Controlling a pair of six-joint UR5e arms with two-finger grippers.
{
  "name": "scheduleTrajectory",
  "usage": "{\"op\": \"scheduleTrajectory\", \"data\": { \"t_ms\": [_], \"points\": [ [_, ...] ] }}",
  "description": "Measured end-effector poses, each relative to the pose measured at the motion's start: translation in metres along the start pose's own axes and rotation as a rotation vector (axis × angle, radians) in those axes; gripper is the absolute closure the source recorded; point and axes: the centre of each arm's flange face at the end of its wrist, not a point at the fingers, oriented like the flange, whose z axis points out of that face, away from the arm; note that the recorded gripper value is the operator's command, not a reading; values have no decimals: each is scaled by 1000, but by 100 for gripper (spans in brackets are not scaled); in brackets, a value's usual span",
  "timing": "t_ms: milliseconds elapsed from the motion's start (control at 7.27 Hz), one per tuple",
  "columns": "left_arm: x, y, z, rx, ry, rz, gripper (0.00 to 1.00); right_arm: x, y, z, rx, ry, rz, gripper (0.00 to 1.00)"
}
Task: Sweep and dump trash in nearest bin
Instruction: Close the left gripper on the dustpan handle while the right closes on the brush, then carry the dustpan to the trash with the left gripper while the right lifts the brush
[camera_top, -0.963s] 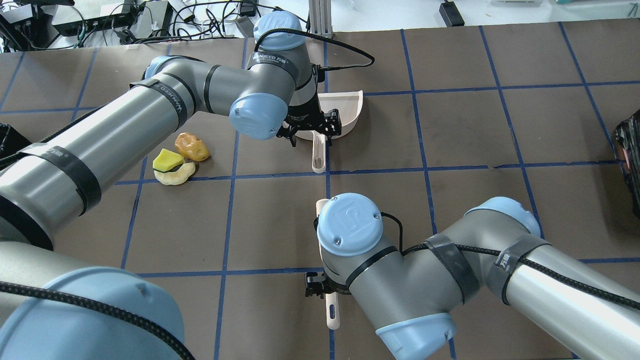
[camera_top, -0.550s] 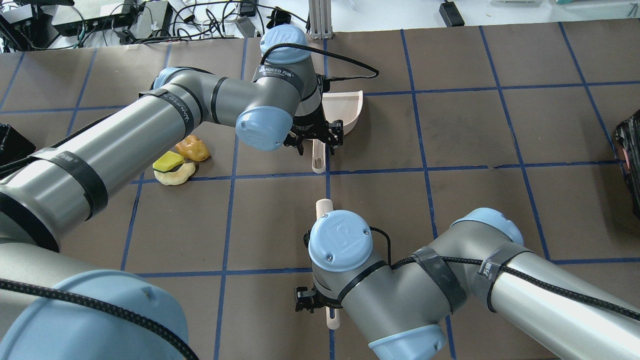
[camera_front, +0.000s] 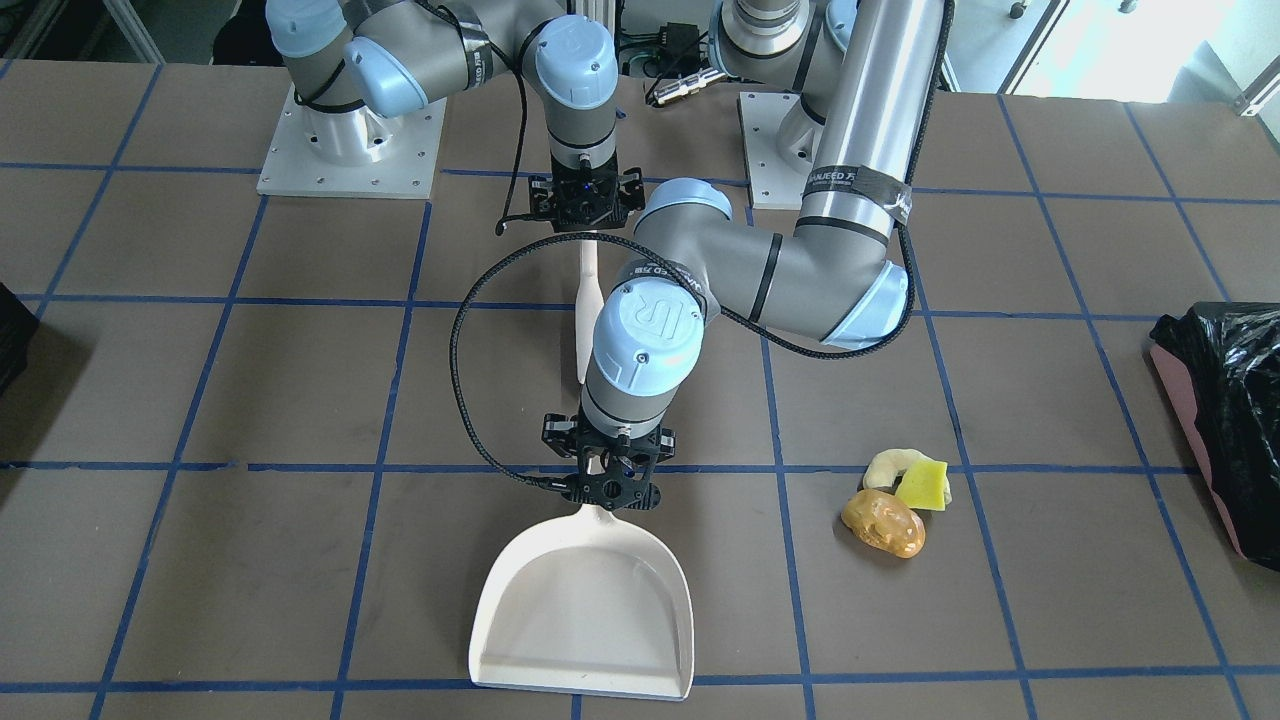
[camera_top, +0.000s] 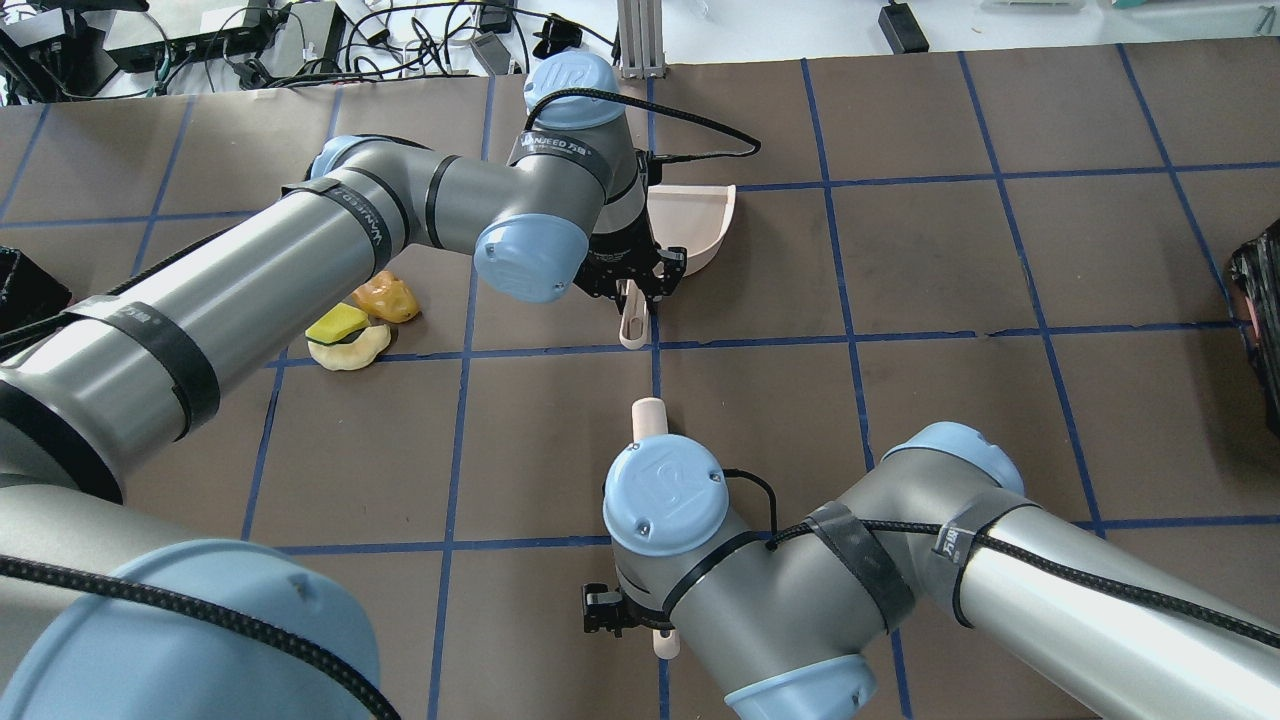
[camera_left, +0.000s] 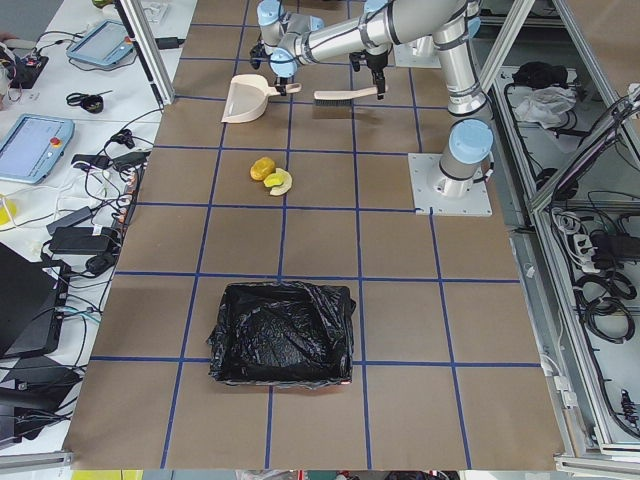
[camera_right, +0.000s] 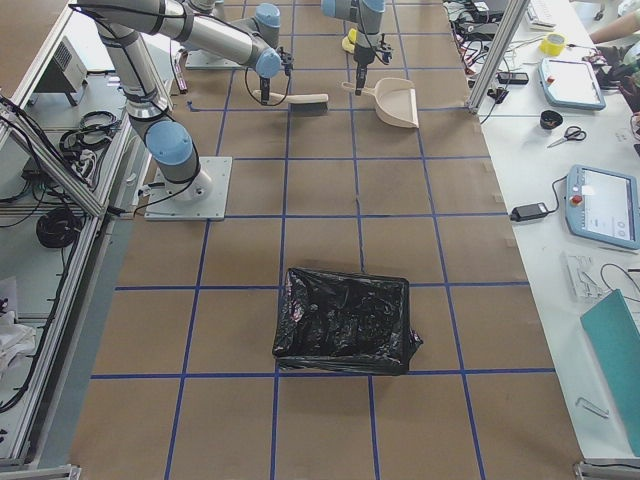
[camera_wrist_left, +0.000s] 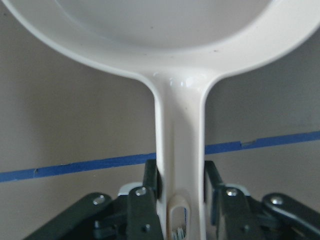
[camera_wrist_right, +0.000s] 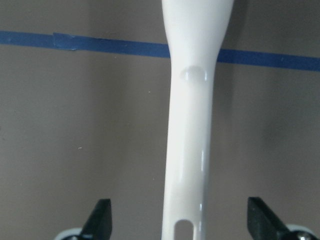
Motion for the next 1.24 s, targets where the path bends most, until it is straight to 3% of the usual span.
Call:
{"op": "scheduleTrajectory", "data": {
  "t_ms": [413, 688, 1239],
  "points": [
    [-9, -1, -21, 25, -16, 25, 100, 1, 2, 0, -5, 4, 37, 53],
    [-50, -13, -49, 70, -94, 47, 100, 1, 2, 0, -10, 4, 48, 100],
    [-166, -21, -105, 80, -148, 221, 100, 0, 1, -4, 0, -1, 63, 100]
  ]
}}
